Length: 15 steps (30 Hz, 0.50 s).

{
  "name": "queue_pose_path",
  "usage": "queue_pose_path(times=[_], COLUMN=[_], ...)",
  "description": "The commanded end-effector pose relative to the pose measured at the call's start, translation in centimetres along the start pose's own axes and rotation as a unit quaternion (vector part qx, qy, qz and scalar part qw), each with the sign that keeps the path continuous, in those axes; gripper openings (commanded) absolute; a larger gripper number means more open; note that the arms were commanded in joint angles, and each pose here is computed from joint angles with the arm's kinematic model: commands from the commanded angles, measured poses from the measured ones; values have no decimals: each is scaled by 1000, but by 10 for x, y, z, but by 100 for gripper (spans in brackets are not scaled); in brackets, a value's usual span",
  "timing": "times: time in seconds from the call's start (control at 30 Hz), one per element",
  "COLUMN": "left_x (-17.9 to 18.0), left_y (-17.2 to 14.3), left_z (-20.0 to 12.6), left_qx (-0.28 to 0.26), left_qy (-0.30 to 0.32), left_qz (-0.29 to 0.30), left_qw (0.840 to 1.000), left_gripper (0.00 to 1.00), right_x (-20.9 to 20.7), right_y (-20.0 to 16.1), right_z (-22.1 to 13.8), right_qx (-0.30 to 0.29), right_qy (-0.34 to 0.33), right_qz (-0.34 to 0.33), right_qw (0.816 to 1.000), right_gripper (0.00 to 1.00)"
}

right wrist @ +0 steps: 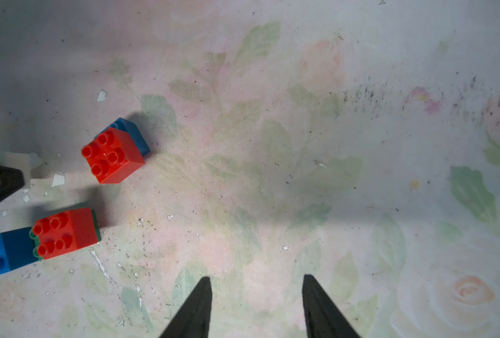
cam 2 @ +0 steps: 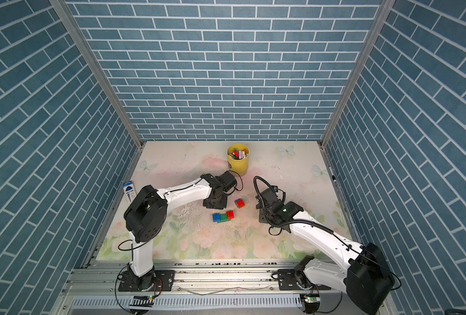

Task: Assemble the letter y with lego
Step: Pick up the lego brick from the center of the board, then place the lego brick at the center of the board.

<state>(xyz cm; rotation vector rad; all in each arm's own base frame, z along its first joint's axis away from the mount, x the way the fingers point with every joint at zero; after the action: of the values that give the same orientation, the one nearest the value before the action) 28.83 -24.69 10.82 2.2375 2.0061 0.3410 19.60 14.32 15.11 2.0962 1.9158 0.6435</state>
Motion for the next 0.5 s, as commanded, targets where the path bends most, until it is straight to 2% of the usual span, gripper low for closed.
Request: queue_pose_path(times=[0.0, 0.23, 0.47], left_x=[22, 50, 50], left_y=[-10, -32, -46], left_z=[-6, 2, 15], left_qx=[-4, 8, 25], left_qy=[28, 33, 12], left_qz=[-3, -67, -106], left_qw=[1000, 997, 994], left_gripper=[24, 24, 27], right_x=[4, 13, 22], right_y=[1, 6, 9], right_z=[1, 3, 5], right_qx=[9, 15, 27], right_qy=[8, 18, 29], right_qz=[-2, -5, -19], right_qw=[1000, 1000, 999], right_gripper=[51, 51, 52])
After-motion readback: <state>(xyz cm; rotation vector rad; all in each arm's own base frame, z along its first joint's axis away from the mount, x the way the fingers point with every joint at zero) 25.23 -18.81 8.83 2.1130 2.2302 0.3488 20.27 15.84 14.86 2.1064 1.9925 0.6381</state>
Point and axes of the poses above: each gripper's point midway between its finger pads, its own z axis out along the fingers, its own x axis along the line the jaws close on, y = z × x, the point moved 6 cm from there along -z, back along the fingers, and after that the axes turned 4 degrees about z, right-handed, at the moved point
